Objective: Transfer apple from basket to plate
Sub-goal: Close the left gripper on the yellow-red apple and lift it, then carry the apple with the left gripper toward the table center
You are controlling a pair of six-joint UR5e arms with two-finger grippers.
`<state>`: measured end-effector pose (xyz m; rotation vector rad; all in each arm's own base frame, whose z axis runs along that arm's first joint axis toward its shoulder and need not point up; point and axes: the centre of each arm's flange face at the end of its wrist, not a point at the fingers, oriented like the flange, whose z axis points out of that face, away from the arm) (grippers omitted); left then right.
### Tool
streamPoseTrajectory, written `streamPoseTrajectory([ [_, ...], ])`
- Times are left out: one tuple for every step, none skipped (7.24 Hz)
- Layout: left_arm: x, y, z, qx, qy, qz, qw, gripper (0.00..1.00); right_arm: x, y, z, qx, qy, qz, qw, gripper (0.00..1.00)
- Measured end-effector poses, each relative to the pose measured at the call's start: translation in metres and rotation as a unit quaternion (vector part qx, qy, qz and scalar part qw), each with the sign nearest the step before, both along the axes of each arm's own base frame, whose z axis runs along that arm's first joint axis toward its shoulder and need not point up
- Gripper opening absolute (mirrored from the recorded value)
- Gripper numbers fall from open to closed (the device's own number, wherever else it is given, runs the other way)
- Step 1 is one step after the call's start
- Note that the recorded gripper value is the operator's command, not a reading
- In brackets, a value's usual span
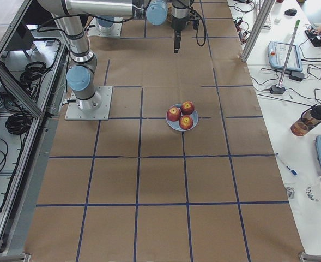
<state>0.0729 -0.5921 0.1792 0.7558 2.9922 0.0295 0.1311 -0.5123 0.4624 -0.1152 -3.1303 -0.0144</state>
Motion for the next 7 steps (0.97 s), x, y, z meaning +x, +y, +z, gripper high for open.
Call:
streamPoseTrajectory([
  [-0.003, 0.0, 0.003, -0.001, -0.001, -0.001, 1.0, 0.47, 0.0, 0.0, 0.0, 0.0, 0.0, 0.0, 1.0, 1.0],
  [-0.007, -0.001, 0.008, -0.005, 0.0, -0.002, 1.0, 0.43, 0.0, 0.0, 0.0, 0.0, 0.0, 0.0, 1.0, 1.0],
  [-0.013, -0.002, 0.015, -0.011, 0.0, -0.002, 0.9999, 0.43, 0.0, 0.0, 0.0, 0.0, 0.0, 0.0, 1.0, 1.0],
  [-0.029, -0.003, 0.026, -0.02, -0.001, 0.003, 0.9998, 0.43, 0.0, 0.0, 0.0, 0.0, -0.001, 0.0, 1.0, 1.0],
  [-0.057, -0.002, 0.042, -0.03, -0.001, 0.017, 0.9994, 0.43, 0.0, 0.0, 0.0, 0.0, -0.001, 0.0, 1.0, 1.0],
  [-0.095, 0.003, 0.059, -0.036, 0.0, 0.039, 0.9986, 0.43, 0.0, 0.0, 0.0, 0.0, -0.001, 0.0, 1.0, 1.0],
  [-0.14, 0.011, 0.072, -0.042, 0.003, 0.068, 0.9968, 0.43, 0.0, 0.0, 0.0, 0.0, -0.002, 0.0, 1.0, 1.0],
])
